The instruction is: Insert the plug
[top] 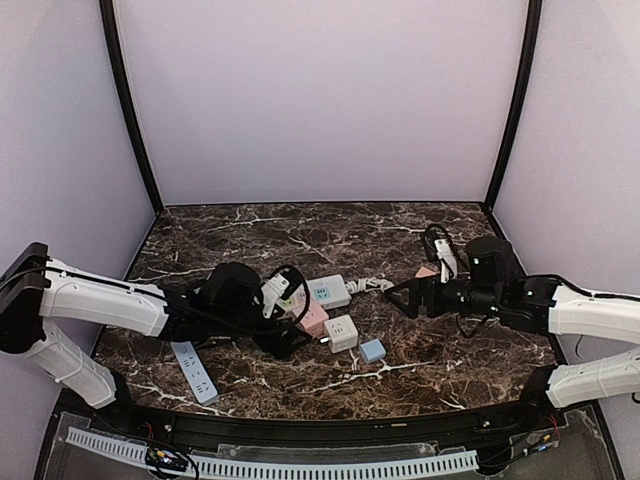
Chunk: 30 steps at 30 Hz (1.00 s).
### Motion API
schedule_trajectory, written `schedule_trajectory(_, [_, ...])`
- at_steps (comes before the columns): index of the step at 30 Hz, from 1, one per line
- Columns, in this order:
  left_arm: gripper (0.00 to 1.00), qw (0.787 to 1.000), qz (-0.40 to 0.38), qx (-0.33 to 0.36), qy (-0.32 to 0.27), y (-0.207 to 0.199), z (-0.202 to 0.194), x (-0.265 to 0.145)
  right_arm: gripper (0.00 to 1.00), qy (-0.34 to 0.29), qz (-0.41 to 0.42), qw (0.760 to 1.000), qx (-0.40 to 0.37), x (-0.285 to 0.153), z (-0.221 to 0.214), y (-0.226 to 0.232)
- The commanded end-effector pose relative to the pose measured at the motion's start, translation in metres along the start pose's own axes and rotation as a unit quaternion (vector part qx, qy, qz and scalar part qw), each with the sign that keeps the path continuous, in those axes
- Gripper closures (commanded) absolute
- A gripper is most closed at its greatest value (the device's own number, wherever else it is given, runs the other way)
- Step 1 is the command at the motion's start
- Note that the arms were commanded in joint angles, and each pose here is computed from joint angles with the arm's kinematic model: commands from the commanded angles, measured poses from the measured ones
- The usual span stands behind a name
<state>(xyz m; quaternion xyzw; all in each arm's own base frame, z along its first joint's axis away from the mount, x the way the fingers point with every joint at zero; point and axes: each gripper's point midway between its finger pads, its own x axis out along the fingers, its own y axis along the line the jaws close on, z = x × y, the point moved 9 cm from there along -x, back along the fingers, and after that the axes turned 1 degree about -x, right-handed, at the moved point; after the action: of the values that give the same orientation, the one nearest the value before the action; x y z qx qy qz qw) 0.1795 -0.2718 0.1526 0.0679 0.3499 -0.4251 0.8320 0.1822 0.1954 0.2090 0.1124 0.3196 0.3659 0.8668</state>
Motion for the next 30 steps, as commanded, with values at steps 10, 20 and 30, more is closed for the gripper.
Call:
schedule_trajectory(10, [0.07,0.995,0.064,0.069,0.042,0.000,0.015,0.021,0.01,-0.012,0.003,1.000,0.004,-0.009,-0.009,-0.001])
schedule_trajectory(20, [0.21,0.984,0.110,0.089,0.106,0.007,0.013,0.042,0.01,-0.003,-0.001,1.000,0.003,-0.005,-0.012,-0.003])
schedule_trajectory(30, [0.33,0.982,0.114,0.090,0.124,0.009,0.011,0.050,0.01,0.004,-0.007,1.000,0.003,-0.001,-0.014,-0.004])
